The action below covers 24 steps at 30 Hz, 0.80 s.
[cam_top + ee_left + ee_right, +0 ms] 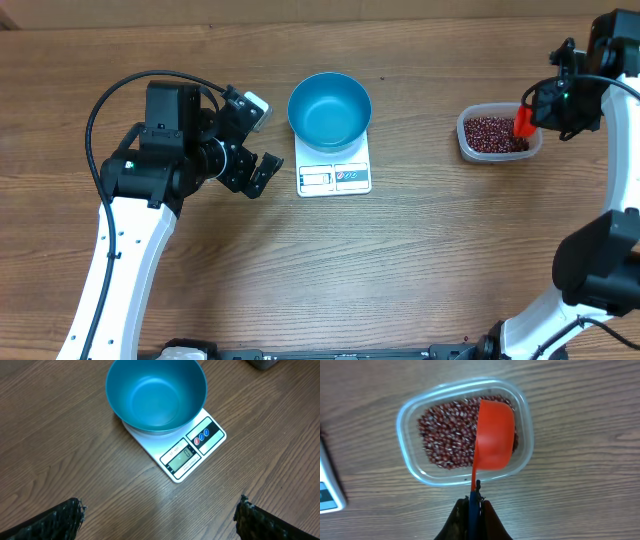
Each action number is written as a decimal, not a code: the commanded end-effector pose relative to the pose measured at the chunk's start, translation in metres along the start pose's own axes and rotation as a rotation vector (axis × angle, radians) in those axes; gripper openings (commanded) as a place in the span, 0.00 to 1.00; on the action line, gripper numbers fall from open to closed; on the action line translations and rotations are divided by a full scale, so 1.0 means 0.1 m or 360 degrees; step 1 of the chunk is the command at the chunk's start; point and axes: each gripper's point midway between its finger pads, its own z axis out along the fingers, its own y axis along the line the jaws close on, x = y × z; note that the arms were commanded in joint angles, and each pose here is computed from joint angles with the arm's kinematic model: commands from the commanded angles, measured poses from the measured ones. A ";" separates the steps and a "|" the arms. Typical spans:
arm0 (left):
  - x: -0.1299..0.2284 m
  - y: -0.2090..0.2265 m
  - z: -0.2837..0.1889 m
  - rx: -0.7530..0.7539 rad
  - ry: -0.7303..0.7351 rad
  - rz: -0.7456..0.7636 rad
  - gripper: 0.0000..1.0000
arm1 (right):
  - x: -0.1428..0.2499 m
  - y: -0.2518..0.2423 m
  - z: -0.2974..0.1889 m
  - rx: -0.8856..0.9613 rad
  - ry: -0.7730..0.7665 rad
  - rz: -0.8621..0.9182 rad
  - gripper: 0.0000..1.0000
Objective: Scoop item into bowl and weigh 150g on scale
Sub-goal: 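Drag the red scoop through the beans with the right gripper to fill it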
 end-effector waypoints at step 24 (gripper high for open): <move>0.01 0.02 0.02 0.0000 0.0009 0.0035 1.00 | 0.23 0.26 0.74 -0.0316 0.0232 0.0020 0.04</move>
